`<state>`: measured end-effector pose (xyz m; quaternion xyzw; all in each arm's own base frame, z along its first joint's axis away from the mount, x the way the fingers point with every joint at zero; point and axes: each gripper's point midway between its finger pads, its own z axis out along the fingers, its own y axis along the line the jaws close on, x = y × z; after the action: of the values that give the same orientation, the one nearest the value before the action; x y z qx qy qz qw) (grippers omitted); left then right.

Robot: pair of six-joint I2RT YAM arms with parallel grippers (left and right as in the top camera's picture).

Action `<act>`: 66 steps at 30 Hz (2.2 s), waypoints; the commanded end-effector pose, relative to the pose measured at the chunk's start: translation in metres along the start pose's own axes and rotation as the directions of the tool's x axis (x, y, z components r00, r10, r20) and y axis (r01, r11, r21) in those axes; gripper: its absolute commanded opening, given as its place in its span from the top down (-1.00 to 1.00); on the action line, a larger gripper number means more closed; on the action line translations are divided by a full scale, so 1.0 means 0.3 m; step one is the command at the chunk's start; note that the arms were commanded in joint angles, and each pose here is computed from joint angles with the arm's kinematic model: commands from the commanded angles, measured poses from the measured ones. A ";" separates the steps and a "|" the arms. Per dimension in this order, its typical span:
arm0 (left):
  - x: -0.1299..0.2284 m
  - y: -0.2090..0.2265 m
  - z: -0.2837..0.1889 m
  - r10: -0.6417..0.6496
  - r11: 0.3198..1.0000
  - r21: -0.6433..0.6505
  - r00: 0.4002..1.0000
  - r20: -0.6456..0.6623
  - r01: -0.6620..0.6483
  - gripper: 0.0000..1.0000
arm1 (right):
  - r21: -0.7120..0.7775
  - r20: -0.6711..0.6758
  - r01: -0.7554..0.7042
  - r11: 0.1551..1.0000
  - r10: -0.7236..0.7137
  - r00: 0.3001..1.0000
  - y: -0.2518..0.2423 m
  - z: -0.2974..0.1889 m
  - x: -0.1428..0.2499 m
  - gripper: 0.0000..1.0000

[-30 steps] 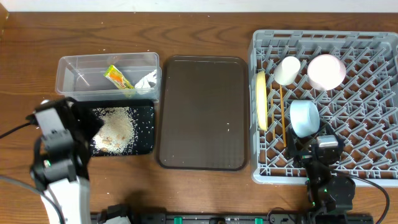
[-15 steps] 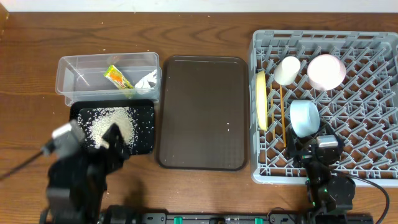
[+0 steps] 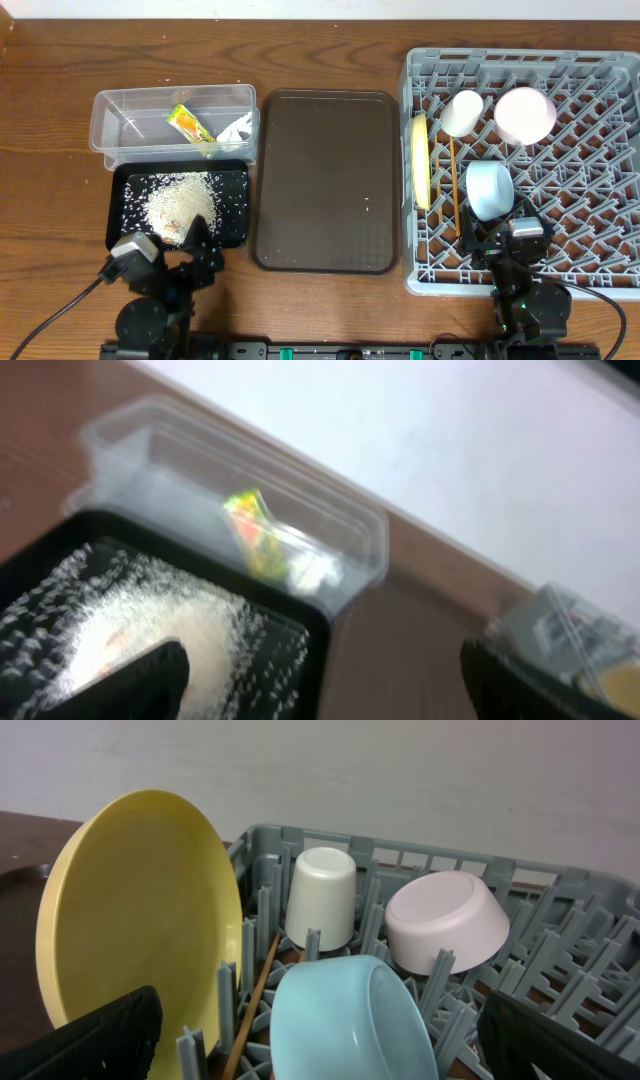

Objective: Sort waste into correct bins and load items into the dishwasher rack

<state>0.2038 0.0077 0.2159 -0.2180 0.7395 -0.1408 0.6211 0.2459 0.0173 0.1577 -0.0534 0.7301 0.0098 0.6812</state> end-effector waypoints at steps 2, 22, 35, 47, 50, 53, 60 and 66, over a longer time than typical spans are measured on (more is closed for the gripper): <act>0.010 -0.048 0.061 -0.008 0.993 0.115 0.997 0.071 0.000 -0.80 | -0.019 0.003 0.010 1.000 -0.010 1.000 0.013 -0.001 -0.001 -0.99; 0.232 0.064 0.177 0.306 0.949 0.070 0.952 0.024 -0.307 -0.79 | -0.019 0.003 0.010 1.000 -0.010 1.000 0.013 -0.001 -0.001 -0.99; 0.238 0.058 0.176 0.378 0.922 0.081 0.925 0.024 -0.379 -0.79 | -0.019 0.003 0.011 1.000 -0.011 1.000 0.013 -0.001 -0.001 -0.98; 0.237 0.058 0.176 0.378 0.922 0.081 0.925 0.024 -0.379 -0.79 | -0.019 0.003 0.011 1.000 -0.011 1.000 0.013 -0.001 -0.001 -0.99; 0.237 0.058 0.176 0.378 0.922 0.081 0.925 0.024 -0.379 -0.80 | -0.019 0.003 0.011 1.000 -0.011 1.000 0.013 -0.001 -0.001 -0.99; 0.237 0.058 0.176 0.378 0.922 0.081 0.925 0.024 -0.379 -0.79 | -0.019 0.004 0.010 1.000 -0.010 1.000 0.013 -0.001 -0.001 -0.99; 0.238 0.058 0.176 0.378 0.922 0.081 0.925 0.024 -0.379 -0.79 | -0.019 0.003 0.011 1.000 -0.011 1.000 0.013 -0.001 -0.001 -0.98; 0.238 0.058 0.176 0.378 0.922 0.081 0.925 0.024 -0.379 -0.79 | -0.019 0.003 0.010 1.000 -0.010 1.000 0.013 -0.001 -0.001 -0.98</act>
<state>0.2447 -0.0105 0.1534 -0.0505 0.7404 -0.0611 0.6674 0.2459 0.0173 0.1577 -0.0534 0.7301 0.0098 0.6812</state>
